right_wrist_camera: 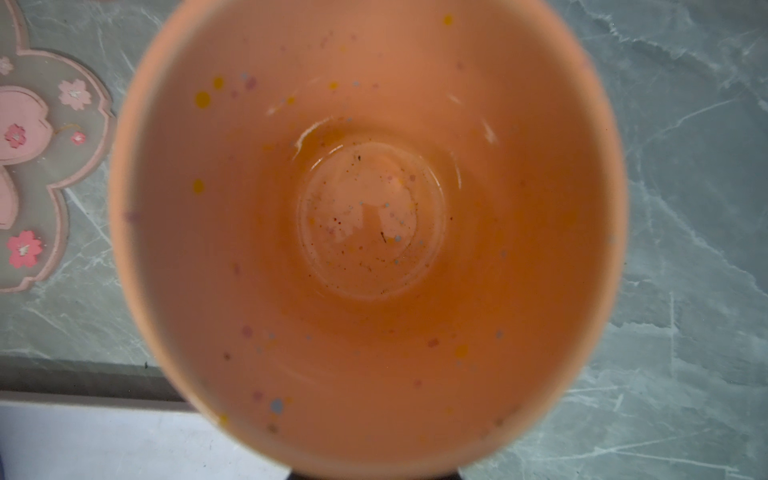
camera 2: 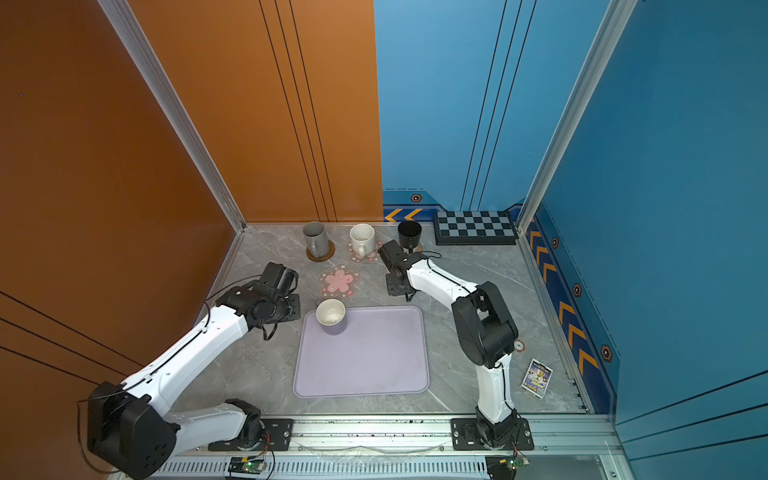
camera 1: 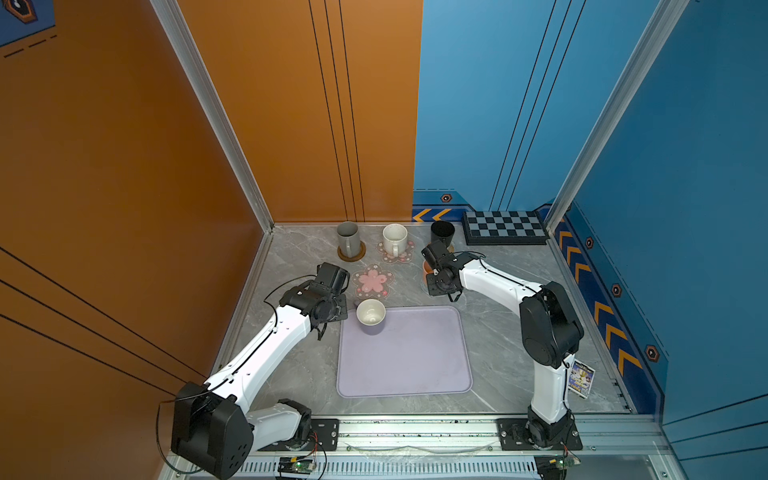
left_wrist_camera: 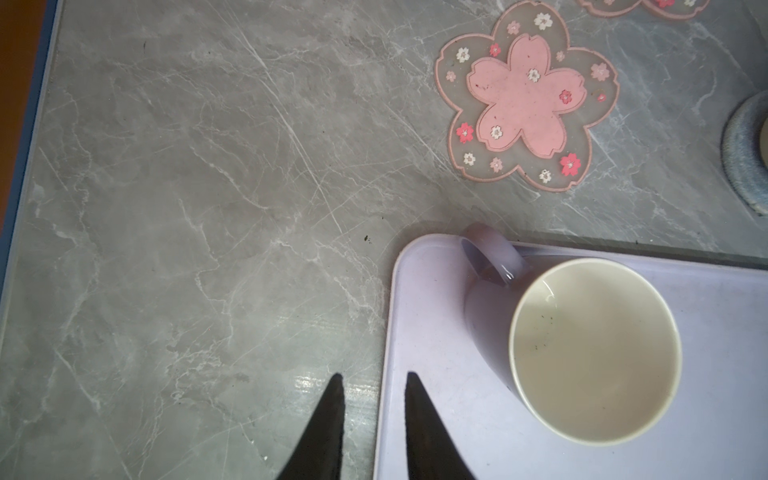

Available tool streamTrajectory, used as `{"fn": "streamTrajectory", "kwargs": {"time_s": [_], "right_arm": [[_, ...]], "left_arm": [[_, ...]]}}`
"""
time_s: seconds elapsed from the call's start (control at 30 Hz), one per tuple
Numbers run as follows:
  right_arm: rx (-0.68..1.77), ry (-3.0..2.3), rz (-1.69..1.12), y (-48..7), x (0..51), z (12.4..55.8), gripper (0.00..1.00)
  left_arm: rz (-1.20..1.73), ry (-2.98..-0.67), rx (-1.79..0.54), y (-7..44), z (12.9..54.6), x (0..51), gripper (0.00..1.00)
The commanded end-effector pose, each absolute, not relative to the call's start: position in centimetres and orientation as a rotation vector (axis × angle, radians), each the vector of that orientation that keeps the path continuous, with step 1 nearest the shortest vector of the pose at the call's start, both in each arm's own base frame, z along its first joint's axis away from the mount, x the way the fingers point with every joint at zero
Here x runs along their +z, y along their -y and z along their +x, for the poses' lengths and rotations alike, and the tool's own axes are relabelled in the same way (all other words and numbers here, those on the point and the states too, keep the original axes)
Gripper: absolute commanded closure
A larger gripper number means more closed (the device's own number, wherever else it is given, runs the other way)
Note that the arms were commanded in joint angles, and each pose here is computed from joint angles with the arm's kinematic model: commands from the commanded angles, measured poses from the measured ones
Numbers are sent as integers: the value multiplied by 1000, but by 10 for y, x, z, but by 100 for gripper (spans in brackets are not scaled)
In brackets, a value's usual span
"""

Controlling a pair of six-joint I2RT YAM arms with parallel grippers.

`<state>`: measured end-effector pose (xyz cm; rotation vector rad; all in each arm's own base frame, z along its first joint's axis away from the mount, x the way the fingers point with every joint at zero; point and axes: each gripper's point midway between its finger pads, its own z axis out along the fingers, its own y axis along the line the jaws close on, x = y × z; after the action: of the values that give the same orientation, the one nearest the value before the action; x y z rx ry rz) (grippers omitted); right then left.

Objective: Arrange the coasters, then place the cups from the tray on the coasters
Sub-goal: 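Lower the orange mug onto the light blue woven coaster with the right gripper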

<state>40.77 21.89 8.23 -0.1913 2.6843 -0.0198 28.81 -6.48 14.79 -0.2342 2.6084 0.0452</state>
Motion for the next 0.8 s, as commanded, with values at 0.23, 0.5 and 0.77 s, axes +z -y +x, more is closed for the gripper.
{"fn": "streamTrajectory", "kwargs": {"time_s": [0.23,0.5,0.77], "right_arm": [[46,-2571,-178,-223,114,423,100],[46,-2571,-164,-217,115,420,100],[87,-2572,-168,-219,115,418,100]], "left_arm": [[-224,-2627,36,65,288,146,73],[-230,-2632,33,66,288,145,73],[-228,-2631,29,67,290,146,73]]}}
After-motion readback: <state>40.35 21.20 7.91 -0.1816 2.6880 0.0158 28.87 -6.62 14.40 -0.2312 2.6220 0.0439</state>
